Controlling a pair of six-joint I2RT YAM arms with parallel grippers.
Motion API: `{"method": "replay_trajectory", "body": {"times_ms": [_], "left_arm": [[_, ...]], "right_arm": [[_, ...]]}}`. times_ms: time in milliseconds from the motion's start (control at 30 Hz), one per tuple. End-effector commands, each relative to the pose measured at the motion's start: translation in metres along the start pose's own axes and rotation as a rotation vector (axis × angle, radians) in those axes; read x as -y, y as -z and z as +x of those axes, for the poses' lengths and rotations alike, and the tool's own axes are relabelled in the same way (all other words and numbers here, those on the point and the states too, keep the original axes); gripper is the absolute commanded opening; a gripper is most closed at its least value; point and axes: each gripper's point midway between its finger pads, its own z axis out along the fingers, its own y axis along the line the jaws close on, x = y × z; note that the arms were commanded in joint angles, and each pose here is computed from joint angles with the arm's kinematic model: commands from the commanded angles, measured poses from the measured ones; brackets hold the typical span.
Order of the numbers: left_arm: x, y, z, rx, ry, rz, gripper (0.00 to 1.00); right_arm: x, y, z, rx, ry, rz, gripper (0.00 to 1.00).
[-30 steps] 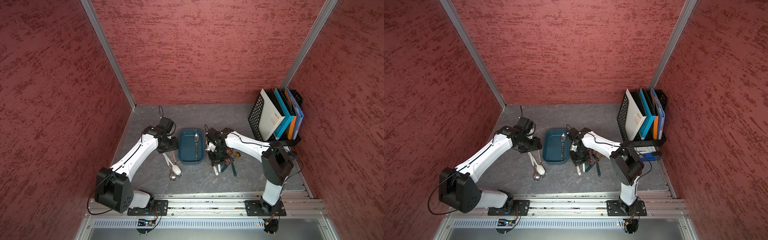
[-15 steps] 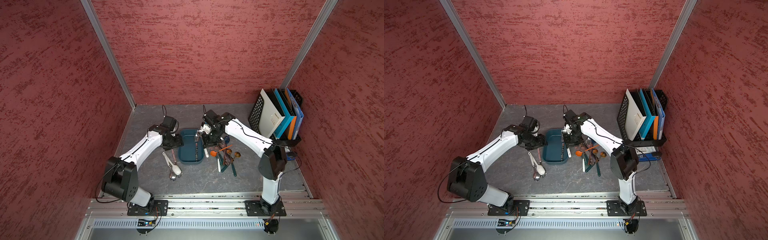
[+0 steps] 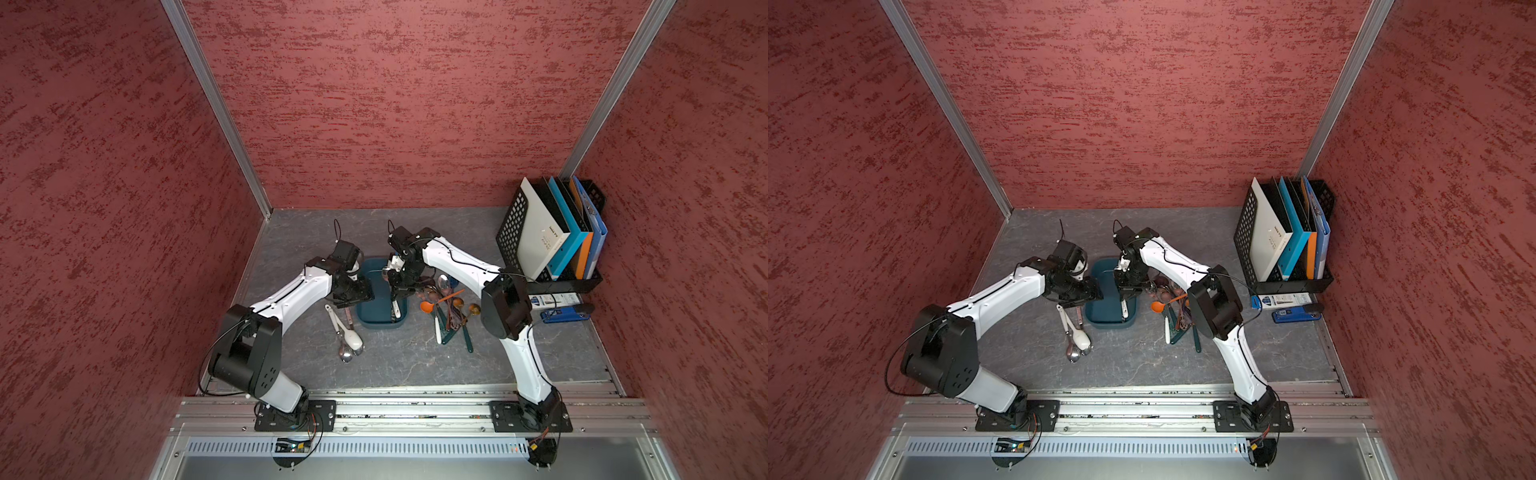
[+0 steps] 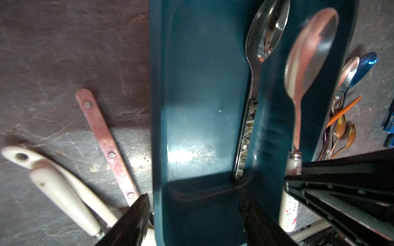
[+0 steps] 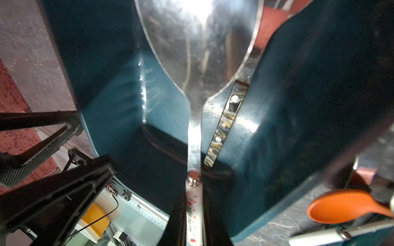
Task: Put the spoon into the storage box
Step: Place the spoon in the storage box.
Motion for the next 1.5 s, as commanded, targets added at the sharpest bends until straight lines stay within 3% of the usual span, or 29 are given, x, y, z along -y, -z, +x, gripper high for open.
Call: {"method": "replay_trajectory", "body": {"times_ms": [0,400,833,1167,1300,1467], "left_arm": [[0.012,-0.004,0.002,0.002,-0.019,0.054,0.7],[0.028,0.0,0.008,-0.012,-0.076,0.144,0.7],[-0.007,0.038,0.004,0.093,-0.014,0.091,0.71],[-0.019,0.059,-0.009,0.14,-0.04,0.013,0.72],[-0.022,0.064,-0.012,0.151,-0.044,-0.01,0.73],[-0.022,0.073,-0.017,0.166,-0.061,-0.034,0.72]], "right_arm": [[-0.006,-0.005,-0.004,-0.001,-0.019,-0.01,0.03],[0.004,-0.031,-0.021,-0.02,-0.066,0.027,0.03],[0.027,-0.051,-0.025,-0.022,-0.117,0.113,0.06],[0.029,-0.048,-0.025,-0.009,-0.115,0.124,0.21],[0.026,-0.031,-0.026,0.033,-0.094,0.136,0.32],[0.017,-0.005,-0.023,0.078,-0.047,0.128,0.38]]}}
